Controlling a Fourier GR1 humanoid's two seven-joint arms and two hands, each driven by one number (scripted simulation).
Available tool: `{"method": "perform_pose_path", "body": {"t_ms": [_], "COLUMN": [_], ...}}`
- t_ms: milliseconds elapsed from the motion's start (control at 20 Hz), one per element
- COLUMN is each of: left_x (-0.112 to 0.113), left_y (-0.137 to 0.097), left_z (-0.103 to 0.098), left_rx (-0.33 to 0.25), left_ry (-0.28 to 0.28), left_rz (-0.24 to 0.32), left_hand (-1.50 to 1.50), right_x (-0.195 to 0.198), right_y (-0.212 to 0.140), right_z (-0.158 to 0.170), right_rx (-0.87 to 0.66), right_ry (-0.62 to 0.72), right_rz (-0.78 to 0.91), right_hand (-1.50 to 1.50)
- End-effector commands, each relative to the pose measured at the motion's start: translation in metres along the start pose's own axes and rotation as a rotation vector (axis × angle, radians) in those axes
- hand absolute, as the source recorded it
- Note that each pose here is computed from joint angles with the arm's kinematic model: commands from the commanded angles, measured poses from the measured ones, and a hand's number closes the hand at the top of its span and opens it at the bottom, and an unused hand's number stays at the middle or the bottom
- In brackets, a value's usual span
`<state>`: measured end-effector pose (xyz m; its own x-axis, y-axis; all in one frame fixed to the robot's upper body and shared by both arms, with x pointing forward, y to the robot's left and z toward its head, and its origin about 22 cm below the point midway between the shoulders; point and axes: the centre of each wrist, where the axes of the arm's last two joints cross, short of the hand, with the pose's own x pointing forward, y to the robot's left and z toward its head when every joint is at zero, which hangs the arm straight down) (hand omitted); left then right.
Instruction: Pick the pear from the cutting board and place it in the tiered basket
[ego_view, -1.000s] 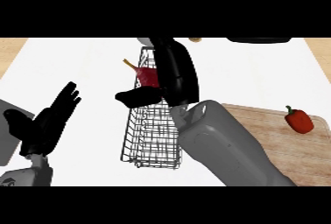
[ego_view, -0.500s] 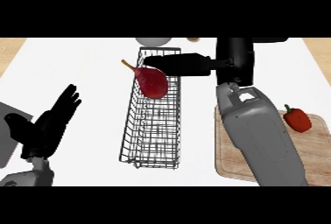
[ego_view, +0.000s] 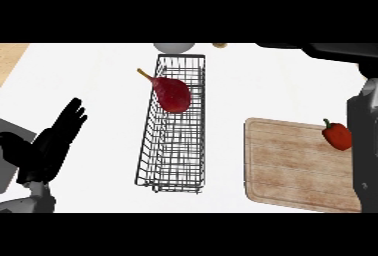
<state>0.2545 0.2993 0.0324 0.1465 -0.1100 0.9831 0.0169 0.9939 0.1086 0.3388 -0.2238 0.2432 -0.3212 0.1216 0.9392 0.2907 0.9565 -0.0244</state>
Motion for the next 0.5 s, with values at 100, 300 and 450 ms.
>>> {"method": "perform_pose_path", "body": {"t_ms": [100, 300, 450], "left_x": [0.012, -0.004, 0.011], "left_y": [0.004, -0.008, 0.004], "left_z": [-0.010, -0.005, -0.011], "left_rx": [0.012, 0.015, 0.007], "left_ry": [0.011, -0.009, -0.003], "left_rz": [0.015, 0.006, -0.002], "left_hand": [0.00, 0.00, 0.00], "right_x": [0.001, -0.004, -0.003], "right_y": [-0.094, -0.140, -0.177], "right_z": [-0.016, -0.018, -0.026], "right_rx": [-0.056, -0.043, -0.019], "right_ry": [-0.042, -0.022, -0.030], "right_rz": [-0.007, 0.011, 0.005], "right_hand": [-1.50, -1.50, -1.50]}}
